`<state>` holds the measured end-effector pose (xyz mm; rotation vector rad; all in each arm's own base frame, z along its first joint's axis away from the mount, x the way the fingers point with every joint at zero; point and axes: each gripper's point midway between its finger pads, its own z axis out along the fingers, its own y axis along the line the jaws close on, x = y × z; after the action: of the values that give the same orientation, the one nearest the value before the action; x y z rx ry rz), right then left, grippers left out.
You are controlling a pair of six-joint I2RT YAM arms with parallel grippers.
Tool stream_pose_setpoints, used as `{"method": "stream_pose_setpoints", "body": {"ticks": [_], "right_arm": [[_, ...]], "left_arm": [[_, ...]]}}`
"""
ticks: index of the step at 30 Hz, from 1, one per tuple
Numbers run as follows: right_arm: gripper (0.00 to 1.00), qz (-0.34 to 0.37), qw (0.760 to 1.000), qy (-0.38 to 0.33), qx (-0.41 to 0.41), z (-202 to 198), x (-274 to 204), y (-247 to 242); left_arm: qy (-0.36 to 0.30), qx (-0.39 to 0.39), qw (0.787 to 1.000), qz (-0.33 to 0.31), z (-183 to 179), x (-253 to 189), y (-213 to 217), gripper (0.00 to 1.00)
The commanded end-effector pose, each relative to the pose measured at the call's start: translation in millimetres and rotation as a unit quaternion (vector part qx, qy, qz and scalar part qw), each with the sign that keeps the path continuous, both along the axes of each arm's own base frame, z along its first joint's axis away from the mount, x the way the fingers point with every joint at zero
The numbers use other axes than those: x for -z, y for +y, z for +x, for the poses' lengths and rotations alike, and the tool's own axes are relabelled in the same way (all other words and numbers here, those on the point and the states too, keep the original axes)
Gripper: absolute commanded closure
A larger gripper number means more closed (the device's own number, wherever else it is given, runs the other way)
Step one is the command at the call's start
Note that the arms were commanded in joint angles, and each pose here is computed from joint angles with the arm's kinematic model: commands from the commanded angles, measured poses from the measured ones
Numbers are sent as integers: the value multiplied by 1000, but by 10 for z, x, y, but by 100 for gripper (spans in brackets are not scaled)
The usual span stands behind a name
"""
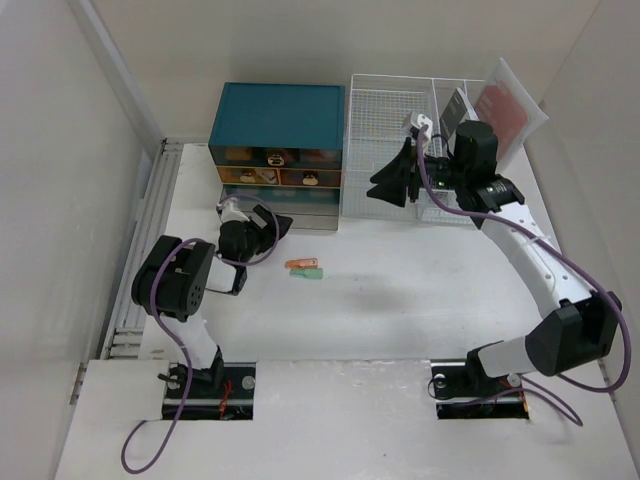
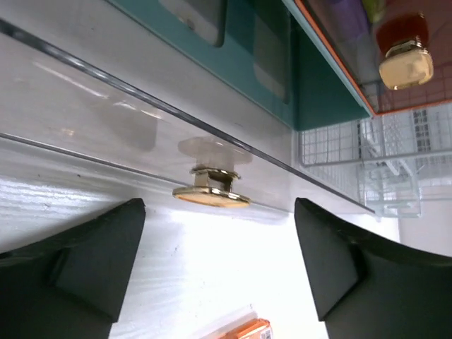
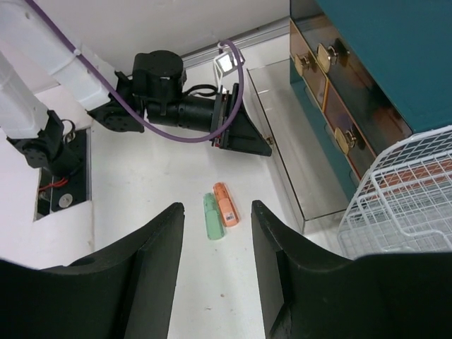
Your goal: Organize the desk
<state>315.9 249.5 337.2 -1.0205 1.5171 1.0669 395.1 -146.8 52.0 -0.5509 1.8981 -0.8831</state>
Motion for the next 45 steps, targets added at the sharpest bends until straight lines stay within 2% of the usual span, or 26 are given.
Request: {"method": "stream_pose_setpoints", "body": {"ticks": [1,7,8,11,12,13,14,15,17,18,20,21,22,23,26,27,28,29,31,32,38,42,45], "right_arm": [[51,5,1000,-18,-14,-12,-58,3],[51,-8,1000,-17,-17,34,74,4],[51,-15,1000,-18,-20,58,139,6],[47,-45,997,-47,-47,82,335,0],[47,-58,996,-38,-54,61,434,-16],[47,-79,992,-77,-69,105,519,9],[47,-95,989,-87,-74,74,584,48],[47,-108,987,-91,-75,84,655,77],[47,-128,981,-120,-83,66,725,163],[47,-145,977,-133,-83,8,771,262],[47,-164,970,-155,-86,-53,852,397],[47,-181,964,-179,-83,-88,885,547],[47,-194,960,-184,-81,-126,910,617],[47,-201,956,-198,-74,-132,932,693],[51,-236,947,-213,-52,-138,1109,935],[51,-244,949,-193,-50,-129,1253,992],[52,-249,950,-179,-56,-156,1357,1040],[52,-252,951,-173,-51,-108,1384,1067],[55,-269,950,-154,-46,-41,1570,1176],[55,-275,948,-153,-49,-55,1628,1232],[55,-318,933,-158,-58,-77,2038,1500],[55,-350,920,-164,-61,-59,2228,1577],[55,-364,913,-177,-51,22,2258,1552]], "left_arm": [[8,1,1000,8,-38,-44,0,11],[-17,-4,1000,13,-164,-303,4,8],[-38,0,999,9,-212,-489,-43,9],[-49,17,998,22,-411,-631,-147,13],[-84,25,996,16,-483,-919,-215,16],[-93,27,995,19,-551,-994,-220,20],[-89,36,995,26,-642,-1024,-243,24],[-133,42,990,19,-746,-1354,-244,28],[-163,48,985,23,-871,-1641,-241,39],[-153,57,986,44,-964,-1633,-229,52],[-210,45,976,48,-1111,-2194,-110,62],[-216,50,972,82,-1233,-2263,-30,71],[-226,48,968,101,-1281,-2381,25,72],[-255,46,959,115,-1358,-2696,78,74],[-242,30,951,190,-1520,-2826,326,78],[-258,23,940,220,-1567,-2952,412,78],[-241,7,939,247,-1569,-2860,527,78],[-256,-10,933,255,-1627,-2940,617,78],[-234,-36,926,294,-1594,-2661,773,68],[-241,-44,923,297,-1586,-2627,798,58],[-279,-31,916,288,-1656,-2628,741,32],[-285,-25,913,289,-1697,-2641,737,27],[-306,-35,910,279,-1775,-2751,772,27]]}}
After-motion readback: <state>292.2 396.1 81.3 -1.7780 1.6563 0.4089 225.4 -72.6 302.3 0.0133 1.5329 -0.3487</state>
